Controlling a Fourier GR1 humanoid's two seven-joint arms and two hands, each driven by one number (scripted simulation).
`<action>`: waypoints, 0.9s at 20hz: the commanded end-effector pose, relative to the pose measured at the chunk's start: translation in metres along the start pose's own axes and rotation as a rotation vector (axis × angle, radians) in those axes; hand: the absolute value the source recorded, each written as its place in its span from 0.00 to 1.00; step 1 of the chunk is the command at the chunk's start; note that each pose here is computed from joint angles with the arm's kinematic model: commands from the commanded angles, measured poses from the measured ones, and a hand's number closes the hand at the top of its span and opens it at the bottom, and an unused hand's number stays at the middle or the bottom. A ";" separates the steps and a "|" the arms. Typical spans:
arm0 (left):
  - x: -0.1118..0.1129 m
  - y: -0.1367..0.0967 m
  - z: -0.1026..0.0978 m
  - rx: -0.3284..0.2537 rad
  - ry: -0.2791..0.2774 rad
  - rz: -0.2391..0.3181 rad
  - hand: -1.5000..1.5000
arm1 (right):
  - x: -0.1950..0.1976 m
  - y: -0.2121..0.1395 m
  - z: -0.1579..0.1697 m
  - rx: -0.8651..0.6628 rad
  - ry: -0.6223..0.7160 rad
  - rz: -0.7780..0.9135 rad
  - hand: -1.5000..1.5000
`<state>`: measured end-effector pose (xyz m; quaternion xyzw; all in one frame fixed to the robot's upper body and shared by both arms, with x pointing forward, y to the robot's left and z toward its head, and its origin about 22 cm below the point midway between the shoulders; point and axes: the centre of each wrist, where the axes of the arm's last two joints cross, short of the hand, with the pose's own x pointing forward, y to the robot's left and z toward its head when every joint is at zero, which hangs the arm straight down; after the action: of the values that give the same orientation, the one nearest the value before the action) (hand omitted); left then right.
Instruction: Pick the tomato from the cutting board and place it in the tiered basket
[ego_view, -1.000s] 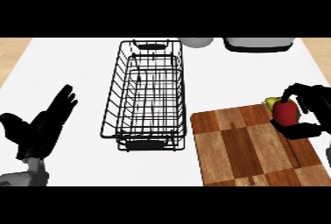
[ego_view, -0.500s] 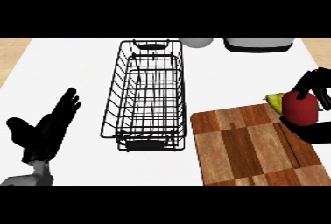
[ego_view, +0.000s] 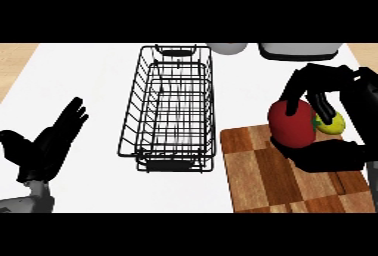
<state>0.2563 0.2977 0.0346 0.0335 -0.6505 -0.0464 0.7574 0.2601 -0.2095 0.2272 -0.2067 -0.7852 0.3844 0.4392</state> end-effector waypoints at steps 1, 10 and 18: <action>-0.004 -0.013 -0.005 -0.004 0.010 0.002 0.50 | 0.055 0.013 -0.027 0.018 -0.002 -0.007 1.00; -0.010 -0.013 -0.001 0.009 0.002 0.004 0.50 | 0.094 0.069 -0.071 0.082 0.049 -0.011 1.00; 0.000 0.002 -0.012 0.007 0.007 0.011 0.50 | 0.077 0.100 -0.092 0.122 0.129 -0.010 1.00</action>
<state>0.2564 0.2931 0.0325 0.0327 -0.6500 -0.0445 0.7580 0.2844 -0.0651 0.2275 -0.2022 -0.7419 0.4044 0.4950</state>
